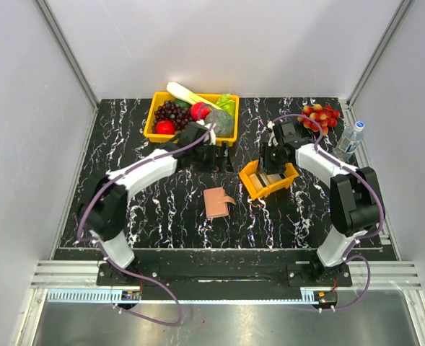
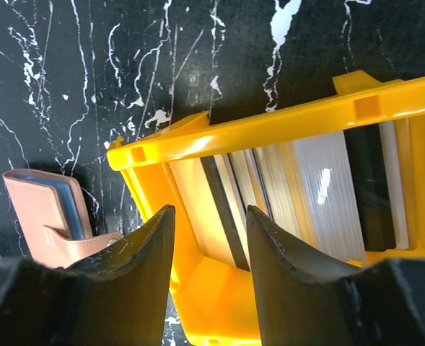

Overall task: Put the credit cards into the card holder
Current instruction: Pick up the credit card from the storage box, then open the card holder at the center of the board.

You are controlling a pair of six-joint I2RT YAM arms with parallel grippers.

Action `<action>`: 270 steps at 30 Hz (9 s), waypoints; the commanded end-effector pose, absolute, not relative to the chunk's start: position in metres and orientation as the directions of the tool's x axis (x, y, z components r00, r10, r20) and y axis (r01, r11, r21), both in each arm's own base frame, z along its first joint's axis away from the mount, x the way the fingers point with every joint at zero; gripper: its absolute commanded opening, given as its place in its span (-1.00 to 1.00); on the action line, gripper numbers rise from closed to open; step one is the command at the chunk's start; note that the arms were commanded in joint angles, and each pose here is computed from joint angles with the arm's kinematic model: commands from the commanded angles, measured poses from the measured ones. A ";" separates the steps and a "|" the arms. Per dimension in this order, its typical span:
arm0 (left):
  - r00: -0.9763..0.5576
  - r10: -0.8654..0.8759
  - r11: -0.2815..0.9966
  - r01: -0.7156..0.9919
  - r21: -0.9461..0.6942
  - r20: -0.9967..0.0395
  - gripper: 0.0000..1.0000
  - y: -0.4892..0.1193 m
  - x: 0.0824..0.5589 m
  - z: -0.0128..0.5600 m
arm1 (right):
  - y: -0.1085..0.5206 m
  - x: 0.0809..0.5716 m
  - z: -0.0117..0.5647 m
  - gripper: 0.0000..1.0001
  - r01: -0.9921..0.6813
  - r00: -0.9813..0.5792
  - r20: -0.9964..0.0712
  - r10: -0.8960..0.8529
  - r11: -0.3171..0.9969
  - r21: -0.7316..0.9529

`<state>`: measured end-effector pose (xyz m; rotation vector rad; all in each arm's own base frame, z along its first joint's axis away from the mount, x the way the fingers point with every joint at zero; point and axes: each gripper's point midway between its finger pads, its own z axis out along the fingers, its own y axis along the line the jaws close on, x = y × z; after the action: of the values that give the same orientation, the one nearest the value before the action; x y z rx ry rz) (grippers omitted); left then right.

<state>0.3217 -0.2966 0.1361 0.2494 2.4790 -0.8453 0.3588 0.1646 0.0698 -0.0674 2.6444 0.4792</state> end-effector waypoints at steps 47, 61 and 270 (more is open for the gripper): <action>-0.947 -0.017 0.646 0.235 -0.727 -0.321 -0.28 -0.408 0.336 0.071 | 0.194 0.344 0.083 -0.68 -0.242 -0.926 -0.377 -0.032 0.816 0.525; -0.946 -0.024 0.652 0.231 -0.722 -0.325 -0.42 -0.403 0.336 0.072 | 0.196 0.338 0.077 -0.59 -0.234 -0.938 -0.343 -0.042 0.808 0.540; -0.843 -0.201 0.870 0.080 -0.486 -0.500 0.66 -0.218 0.307 0.102 | 0.292 0.285 0.090 -1.00 -0.350 -0.907 -0.420 -0.024 0.597 0.722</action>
<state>0.2899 -0.2086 0.0772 -0.1052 2.5695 -0.6370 0.2879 0.2749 0.0494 -0.3004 2.5780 1.0514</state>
